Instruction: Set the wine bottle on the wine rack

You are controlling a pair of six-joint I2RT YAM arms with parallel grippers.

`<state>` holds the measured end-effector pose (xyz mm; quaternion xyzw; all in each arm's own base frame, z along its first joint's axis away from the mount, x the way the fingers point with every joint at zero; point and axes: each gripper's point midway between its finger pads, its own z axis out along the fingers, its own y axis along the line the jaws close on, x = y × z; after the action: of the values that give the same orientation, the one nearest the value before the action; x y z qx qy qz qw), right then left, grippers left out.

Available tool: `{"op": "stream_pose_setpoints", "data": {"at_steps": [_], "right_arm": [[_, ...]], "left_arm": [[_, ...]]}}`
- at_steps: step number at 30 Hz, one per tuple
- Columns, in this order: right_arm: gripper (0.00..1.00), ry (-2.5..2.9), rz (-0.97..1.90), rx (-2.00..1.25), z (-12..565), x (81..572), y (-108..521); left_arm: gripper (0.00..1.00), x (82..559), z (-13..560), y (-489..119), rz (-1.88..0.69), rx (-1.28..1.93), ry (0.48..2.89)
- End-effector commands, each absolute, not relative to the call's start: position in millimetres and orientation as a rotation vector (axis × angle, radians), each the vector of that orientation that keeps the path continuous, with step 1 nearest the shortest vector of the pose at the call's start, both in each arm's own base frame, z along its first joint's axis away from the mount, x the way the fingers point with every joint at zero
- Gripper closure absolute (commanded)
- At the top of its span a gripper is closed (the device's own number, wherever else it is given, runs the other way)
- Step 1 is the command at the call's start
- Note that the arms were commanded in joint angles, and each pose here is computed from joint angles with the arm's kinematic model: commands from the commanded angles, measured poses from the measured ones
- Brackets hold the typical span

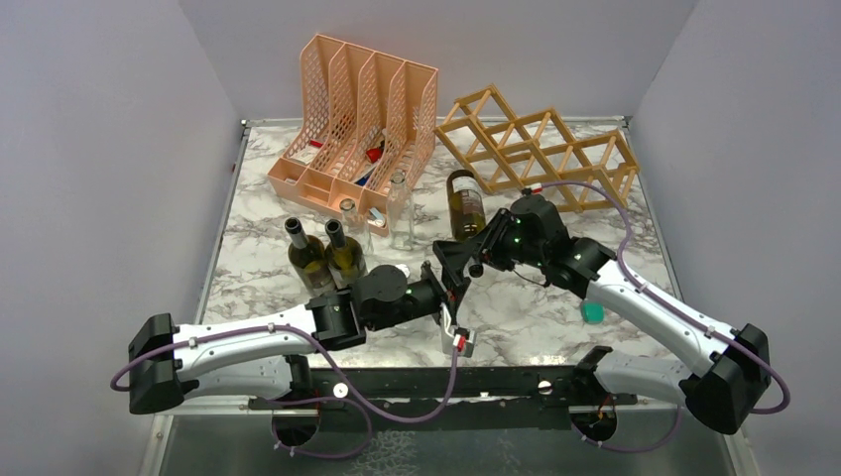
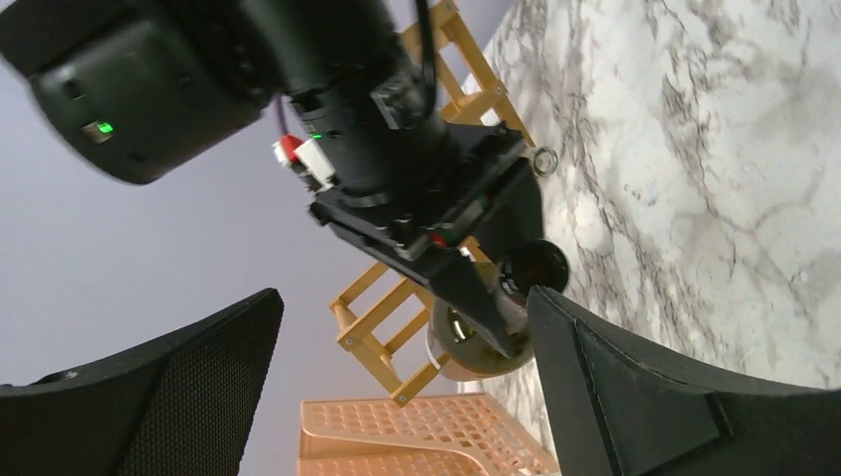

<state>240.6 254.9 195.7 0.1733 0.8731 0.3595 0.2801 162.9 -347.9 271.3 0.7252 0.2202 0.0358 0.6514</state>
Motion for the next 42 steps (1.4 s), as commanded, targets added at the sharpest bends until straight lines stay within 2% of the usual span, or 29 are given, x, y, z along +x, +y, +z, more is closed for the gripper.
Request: {"op": "stream_pose_setpoints", "data": {"at_steps": [1, 8, 13, 26, 42], "right_arm": [[0.99, 2.142, 0.964, 0.441, 241, 269, 252], [0.99, 2.090, 0.862, 0.392, 218, 267, 229], [0.99, 2.065, 0.807, 0.345, 201, 260, 214], [0.99, 1.927, 0.678, 0.348, 185, 296, 207], [0.99, 1.865, 0.574, 0.549, 174, 319, 191]], "left_arm": [[0.01, 166, 321, -340, -0.061, 1.427, 0.663], [0.01, 203, 396, -308, -0.300, 0.853, 1.110], [0.01, 225, 425, -285, -0.443, 0.590, 1.249], [0.01, 287, 391, -260, -0.624, 0.383, 1.664], [0.01, 321, 371, -230, -0.661, 0.300, 1.764]]}}
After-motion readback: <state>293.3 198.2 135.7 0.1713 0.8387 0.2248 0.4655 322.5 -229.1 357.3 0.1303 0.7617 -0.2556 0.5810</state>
